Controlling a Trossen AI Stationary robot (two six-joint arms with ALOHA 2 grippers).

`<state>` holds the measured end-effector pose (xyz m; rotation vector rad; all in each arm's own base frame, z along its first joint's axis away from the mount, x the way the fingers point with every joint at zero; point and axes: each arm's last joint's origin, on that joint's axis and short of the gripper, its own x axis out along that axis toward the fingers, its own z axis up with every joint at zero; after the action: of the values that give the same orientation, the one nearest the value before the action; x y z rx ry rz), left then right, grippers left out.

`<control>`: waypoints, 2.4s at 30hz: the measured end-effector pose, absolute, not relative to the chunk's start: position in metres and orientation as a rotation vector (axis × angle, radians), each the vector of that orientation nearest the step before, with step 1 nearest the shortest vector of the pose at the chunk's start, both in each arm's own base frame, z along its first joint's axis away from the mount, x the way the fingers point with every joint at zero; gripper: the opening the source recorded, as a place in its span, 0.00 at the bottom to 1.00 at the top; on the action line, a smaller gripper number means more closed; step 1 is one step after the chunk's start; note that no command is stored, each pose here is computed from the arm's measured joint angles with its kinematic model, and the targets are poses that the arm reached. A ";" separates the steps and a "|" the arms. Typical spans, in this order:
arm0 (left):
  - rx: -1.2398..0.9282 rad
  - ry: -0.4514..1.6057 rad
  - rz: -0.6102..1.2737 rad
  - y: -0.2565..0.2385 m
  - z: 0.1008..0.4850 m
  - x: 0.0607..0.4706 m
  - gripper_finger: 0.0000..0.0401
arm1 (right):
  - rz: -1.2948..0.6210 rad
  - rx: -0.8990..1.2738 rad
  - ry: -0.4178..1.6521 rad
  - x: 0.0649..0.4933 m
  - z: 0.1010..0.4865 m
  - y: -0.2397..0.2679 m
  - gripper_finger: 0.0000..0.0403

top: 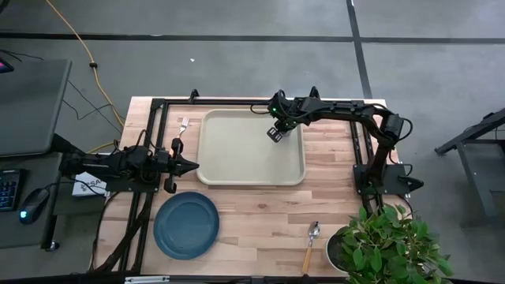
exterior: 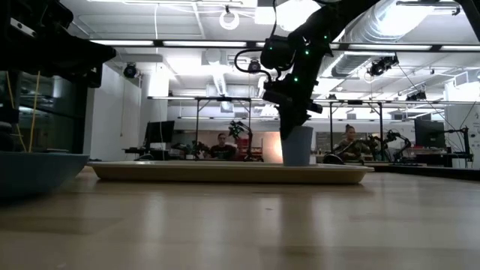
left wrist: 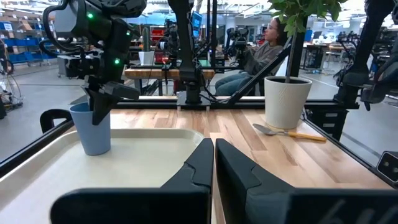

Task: Pick and place plate/cup/fork/spoon on tray
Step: Put the blue cup on the top right of the white tray, then put the blue plate on the white tray at the bottom left of the blue glass

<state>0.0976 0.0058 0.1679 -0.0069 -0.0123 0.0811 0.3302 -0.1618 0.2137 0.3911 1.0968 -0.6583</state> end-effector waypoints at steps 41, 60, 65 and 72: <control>-0.007 -0.013 0.081 0.006 0.168 0.098 0.00 | -0.352 0.117 0.559 0.226 0.289 -0.020 0.48; 0.012 -0.056 0.093 0.006 0.172 0.097 0.00 | -0.139 -0.017 -0.080 0.193 0.261 0.006 0.48; 0.010 -0.057 0.105 0.007 0.172 0.097 0.00 | -0.138 -0.016 -0.078 0.193 0.260 0.007 0.48; -0.109 -0.097 0.155 0.008 0.175 0.097 0.13 | -0.138 -0.016 -0.079 0.193 0.260 0.006 0.48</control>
<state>0.0974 0.0081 0.1755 -0.1094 -0.0973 0.1554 0.1931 0.0064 0.2603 -0.0162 -0.0786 -0.1383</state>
